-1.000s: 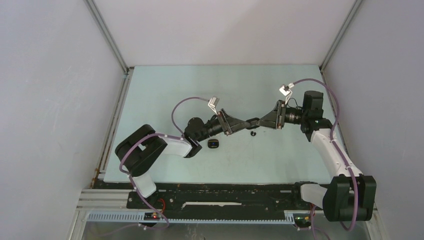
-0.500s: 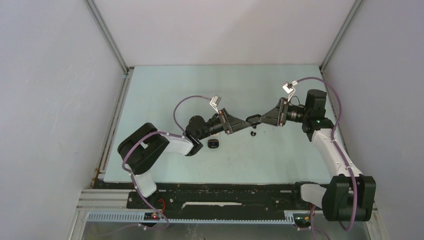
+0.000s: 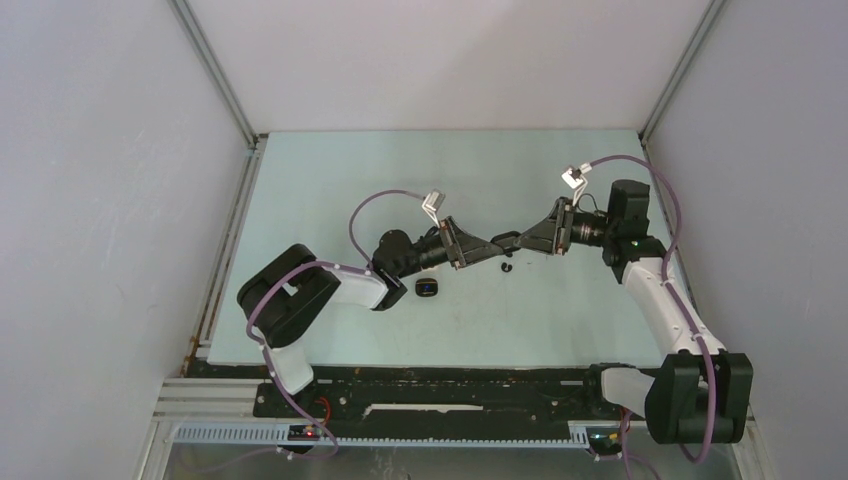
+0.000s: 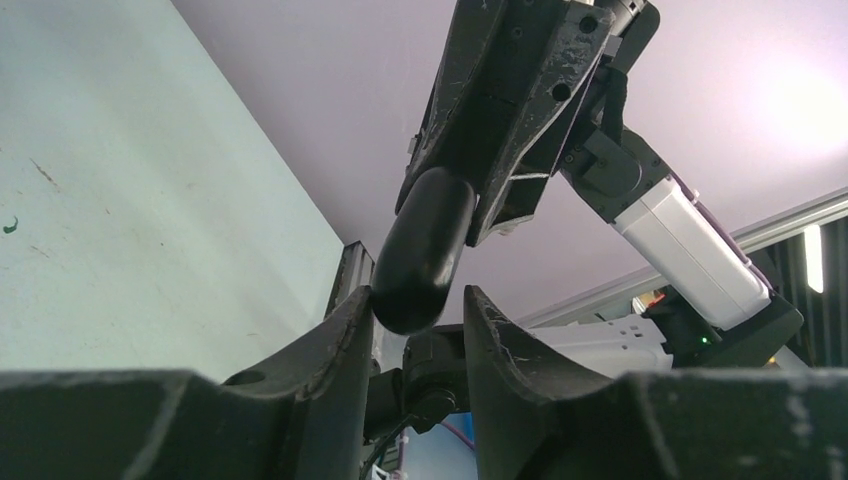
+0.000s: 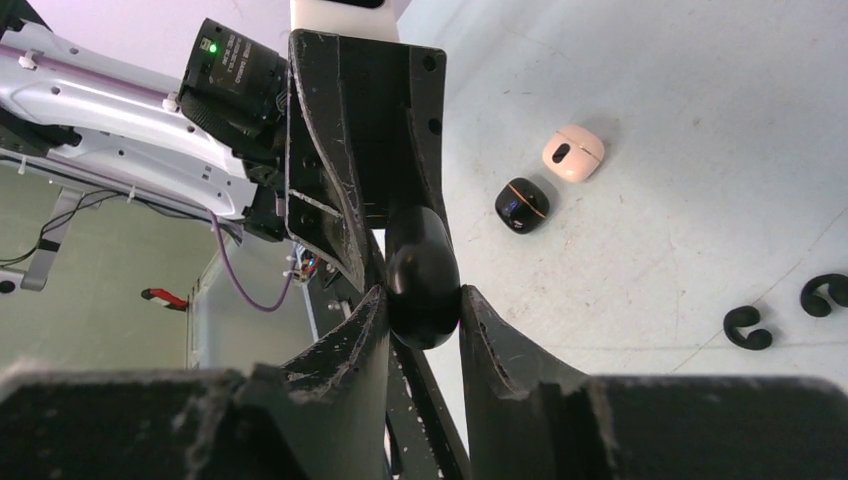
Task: Insert the wireless bluetooth earbuds into the charging case
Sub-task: Pick up the charging case at the center of the board, then open the charging case.
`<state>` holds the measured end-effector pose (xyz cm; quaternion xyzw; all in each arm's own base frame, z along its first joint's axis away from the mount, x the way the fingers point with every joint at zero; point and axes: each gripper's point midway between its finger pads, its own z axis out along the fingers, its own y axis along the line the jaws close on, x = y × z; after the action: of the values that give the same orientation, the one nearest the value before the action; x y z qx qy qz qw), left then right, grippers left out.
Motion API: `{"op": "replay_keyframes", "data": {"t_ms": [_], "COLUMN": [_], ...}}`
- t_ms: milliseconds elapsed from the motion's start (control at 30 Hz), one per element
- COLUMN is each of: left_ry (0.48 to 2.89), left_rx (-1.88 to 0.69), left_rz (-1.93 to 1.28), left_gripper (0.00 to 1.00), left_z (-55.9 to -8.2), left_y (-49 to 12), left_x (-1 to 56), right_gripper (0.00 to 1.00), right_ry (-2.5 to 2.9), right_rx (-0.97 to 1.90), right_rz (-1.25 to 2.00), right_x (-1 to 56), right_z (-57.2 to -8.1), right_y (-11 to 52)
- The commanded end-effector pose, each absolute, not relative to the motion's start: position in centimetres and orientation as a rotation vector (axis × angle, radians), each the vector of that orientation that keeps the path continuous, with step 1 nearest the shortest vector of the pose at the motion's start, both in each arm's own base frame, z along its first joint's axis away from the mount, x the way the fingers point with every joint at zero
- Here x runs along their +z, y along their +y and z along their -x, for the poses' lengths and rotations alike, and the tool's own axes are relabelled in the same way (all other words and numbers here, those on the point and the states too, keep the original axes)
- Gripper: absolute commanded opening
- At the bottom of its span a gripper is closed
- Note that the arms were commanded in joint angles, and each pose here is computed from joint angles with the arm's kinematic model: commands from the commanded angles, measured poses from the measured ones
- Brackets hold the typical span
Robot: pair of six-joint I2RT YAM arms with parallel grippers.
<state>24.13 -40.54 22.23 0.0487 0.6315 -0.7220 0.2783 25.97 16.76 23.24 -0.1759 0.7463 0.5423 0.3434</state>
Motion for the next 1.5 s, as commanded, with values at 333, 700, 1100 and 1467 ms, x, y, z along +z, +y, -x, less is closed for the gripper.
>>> {"op": "replay_keyframes", "data": {"t_ms": [333, 700, 1100, 1467], "left_ry": [1.55, 1.537, 1.427, 1.454], "left_rx": [-2.003, -1.893, -1.51, -1.223], "left_rz": [-0.27, -0.431, -0.779, -1.001], "left_gripper": [0.23, 0.0, 0.0, 0.0], "left_z": [-23.1, -21.4, -18.6, -17.2], "left_y": [-41.0, -39.5, -38.6, -39.2], "left_x": [25.8, 23.8, 20.4, 19.2], "right_gripper": [0.31, 0.62, 0.53, 0.52], "right_ry": [1.873, 1.843, 1.731, 1.781], "right_rx": [1.406, 0.937, 0.936, 1.041], "right_rz": [0.539, 0.975, 1.563, 1.621], "right_x": [24.5, 24.3, 24.3, 23.2], "right_z": [-25.5, -25.9, -19.3, -18.3], "right_y": [17.6, 13.0, 16.4, 19.7]}}
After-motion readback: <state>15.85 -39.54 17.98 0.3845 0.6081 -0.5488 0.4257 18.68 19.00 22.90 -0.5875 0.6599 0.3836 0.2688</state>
